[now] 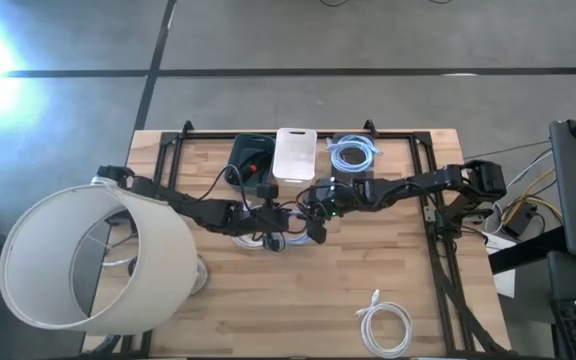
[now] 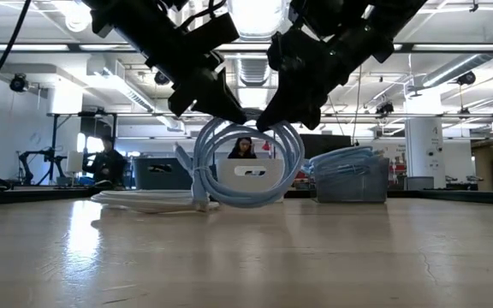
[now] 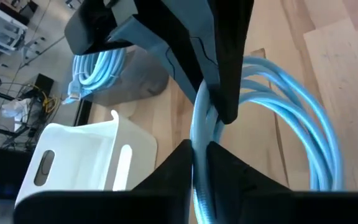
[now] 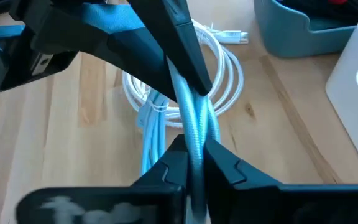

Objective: Pick & Place USB Port
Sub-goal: Put the light blue HDMI cable into the black bin, then put the top white HDMI cable into the white bin

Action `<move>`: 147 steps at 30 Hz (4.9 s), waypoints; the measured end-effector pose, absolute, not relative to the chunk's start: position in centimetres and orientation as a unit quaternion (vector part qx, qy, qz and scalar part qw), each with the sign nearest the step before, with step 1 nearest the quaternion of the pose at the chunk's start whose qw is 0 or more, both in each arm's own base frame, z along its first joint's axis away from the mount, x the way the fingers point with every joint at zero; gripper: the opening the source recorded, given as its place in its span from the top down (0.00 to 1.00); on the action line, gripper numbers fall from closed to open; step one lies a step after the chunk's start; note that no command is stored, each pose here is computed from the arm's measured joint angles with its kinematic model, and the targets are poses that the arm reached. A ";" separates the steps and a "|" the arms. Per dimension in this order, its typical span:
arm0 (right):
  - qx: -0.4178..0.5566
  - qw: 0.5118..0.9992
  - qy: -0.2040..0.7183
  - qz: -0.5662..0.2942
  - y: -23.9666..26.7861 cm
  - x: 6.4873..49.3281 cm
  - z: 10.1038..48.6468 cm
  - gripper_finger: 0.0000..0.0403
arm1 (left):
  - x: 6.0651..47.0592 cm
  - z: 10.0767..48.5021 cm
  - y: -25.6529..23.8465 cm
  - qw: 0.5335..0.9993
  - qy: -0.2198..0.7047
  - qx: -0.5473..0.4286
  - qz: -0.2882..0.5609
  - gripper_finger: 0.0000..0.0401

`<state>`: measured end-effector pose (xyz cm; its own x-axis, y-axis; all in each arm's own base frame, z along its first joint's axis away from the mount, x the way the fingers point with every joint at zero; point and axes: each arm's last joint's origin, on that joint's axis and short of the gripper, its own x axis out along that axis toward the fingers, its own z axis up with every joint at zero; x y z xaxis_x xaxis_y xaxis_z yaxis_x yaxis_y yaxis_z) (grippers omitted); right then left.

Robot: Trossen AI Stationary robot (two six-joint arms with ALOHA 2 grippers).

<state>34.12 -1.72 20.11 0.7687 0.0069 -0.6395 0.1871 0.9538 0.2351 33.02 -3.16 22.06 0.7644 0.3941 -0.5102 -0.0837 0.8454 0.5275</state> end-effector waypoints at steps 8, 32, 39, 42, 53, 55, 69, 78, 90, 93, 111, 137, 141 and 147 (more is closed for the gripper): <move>0.133 0.918 0.365 -0.075 -1.8 33.8 20.2 0.96 | 33.1 22.1 -3.2 0.908 0.314 0.244 0.129 0.79; 0.001 0.827 0.357 -0.434 -5.0 26.2 32.9 0.97 | 32.9 21.8 -3.2 0.915 0.321 0.199 0.144 0.66; 0.075 0.770 0.386 -0.503 -8.1 24.3 27.4 0.97 | 32.9 21.8 -3.2 0.915 0.321 0.198 0.144 0.66; 0.102 0.748 0.412 -0.510 -9.0 23.7 24.1 0.97 | 32.9 21.8 -3.2 0.915 0.321 0.198 0.144 0.66; 0.120 0.748 0.412 -0.506 -9.7 22.6 21.6 0.90 | 32.9 21.8 -3.2 0.914 0.322 0.199 0.144 0.66; 0.119 0.757 0.399 -0.503 -9.7 22.8 22.5 0.89 | 32.9 21.8 -3.2 0.914 0.322 0.199 0.144 0.66; 0.098 0.749 0.447 -0.480 -9.4 22.1 25.8 0.67 | 32.7 21.6 -3.1 0.910 0.334 0.202 0.142 0.66; 0.089 0.783 0.429 -0.442 -6.9 23.2 27.0 0.60 | 30.9 19.7 -3.4 0.872 0.455 0.173 0.044 0.66; 0.062 0.886 0.317 -0.333 -1.9 26.5 29.6 0.64 | 30.5 18.1 -2.0 0.851 0.487 0.188 0.046 0.66; 0.048 0.895 0.310 -0.318 -1.4 26.7 29.8 0.64 | 31.0 17.7 -0.8 0.853 0.484 0.189 0.055 0.66; 0.032 0.886 0.339 -0.314 -1.2 26.3 27.8 0.66 | 32.3 14.0 2.7 0.824 0.533 0.171 0.086 0.79; 0.041 0.860 0.386 -0.330 -1.2 24.9 23.4 0.70 | 33.9 16.5 2.6 0.828 0.510 0.227 0.061 0.66; 0.038 0.859 0.389 -0.329 -1.2 24.8 23.2 0.70 | 33.8 16.0 3.2 0.825 0.519 0.219 0.053 0.58; 0.036 0.860 0.389 -0.328 -1.2 24.8 23.3 0.72 | 34.2 14.3 4.2 0.822 0.534 0.193 0.044 0.54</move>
